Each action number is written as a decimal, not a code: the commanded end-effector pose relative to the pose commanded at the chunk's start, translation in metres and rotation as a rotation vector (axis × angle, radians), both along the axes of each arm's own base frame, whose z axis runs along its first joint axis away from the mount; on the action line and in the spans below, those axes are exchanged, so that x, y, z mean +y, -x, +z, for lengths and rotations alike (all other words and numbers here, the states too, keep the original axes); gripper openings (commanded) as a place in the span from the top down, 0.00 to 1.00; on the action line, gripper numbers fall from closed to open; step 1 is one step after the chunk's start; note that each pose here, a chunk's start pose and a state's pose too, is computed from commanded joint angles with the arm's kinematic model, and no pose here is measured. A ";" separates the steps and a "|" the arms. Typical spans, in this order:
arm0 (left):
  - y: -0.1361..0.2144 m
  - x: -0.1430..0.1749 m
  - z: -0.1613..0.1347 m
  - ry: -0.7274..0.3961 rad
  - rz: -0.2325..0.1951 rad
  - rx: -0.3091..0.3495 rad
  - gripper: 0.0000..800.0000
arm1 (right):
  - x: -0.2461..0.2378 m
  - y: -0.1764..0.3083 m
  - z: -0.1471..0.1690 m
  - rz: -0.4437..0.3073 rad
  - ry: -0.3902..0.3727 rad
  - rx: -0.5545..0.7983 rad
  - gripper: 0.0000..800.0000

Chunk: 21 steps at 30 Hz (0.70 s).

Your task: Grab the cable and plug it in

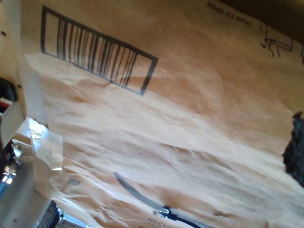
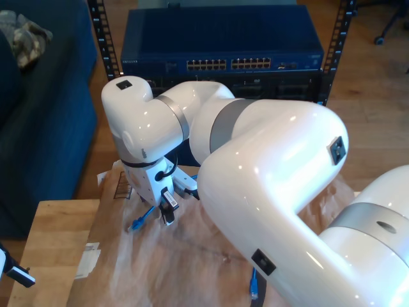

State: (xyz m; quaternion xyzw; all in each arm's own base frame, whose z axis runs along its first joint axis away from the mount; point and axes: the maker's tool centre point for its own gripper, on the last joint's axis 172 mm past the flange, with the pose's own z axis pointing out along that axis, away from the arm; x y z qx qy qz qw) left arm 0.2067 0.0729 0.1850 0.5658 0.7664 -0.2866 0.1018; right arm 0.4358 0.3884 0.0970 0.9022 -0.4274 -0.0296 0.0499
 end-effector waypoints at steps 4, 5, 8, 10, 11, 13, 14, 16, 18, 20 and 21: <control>-0.001 0.001 0.000 -0.003 0.001 -0.003 0.00 | -0.002 0.007 -0.010 0.008 0.014 0.016 0.01; -0.001 0.001 0.000 -0.005 0.002 -0.004 0.00 | -0.003 0.007 -0.011 0.008 0.015 0.017 0.01; -0.001 0.001 -0.001 -0.001 0.002 -0.001 0.00 | -0.003 0.007 -0.013 0.008 0.019 0.020 0.01; -0.001 0.001 -0.002 -0.001 0.002 0.001 0.00 | -0.003 0.008 -0.013 0.008 0.018 0.021 0.02; -0.001 0.001 -0.002 0.000 0.002 0.002 0.00 | -0.003 0.008 -0.014 0.008 0.019 0.022 0.05; -0.001 0.001 -0.002 0.000 0.002 0.002 0.00 | -0.002 0.009 -0.015 0.007 0.021 0.021 0.20; -0.001 0.001 -0.002 0.000 0.002 0.002 0.00 | -0.003 0.009 -0.015 0.005 0.022 0.020 0.29; -0.002 0.002 -0.001 -0.001 0.002 0.001 0.00 | -0.002 0.008 -0.014 0.005 0.022 0.018 0.38; -0.002 0.002 -0.001 -0.001 0.002 0.001 0.00 | -0.003 0.008 -0.015 0.004 0.023 0.019 0.44; -0.002 0.002 -0.001 -0.001 0.002 0.001 0.00 | -0.003 0.008 -0.015 0.003 0.024 0.018 0.55; -0.002 0.002 -0.001 -0.001 0.002 0.001 0.00 | -0.003 0.008 -0.015 0.000 0.024 0.017 0.61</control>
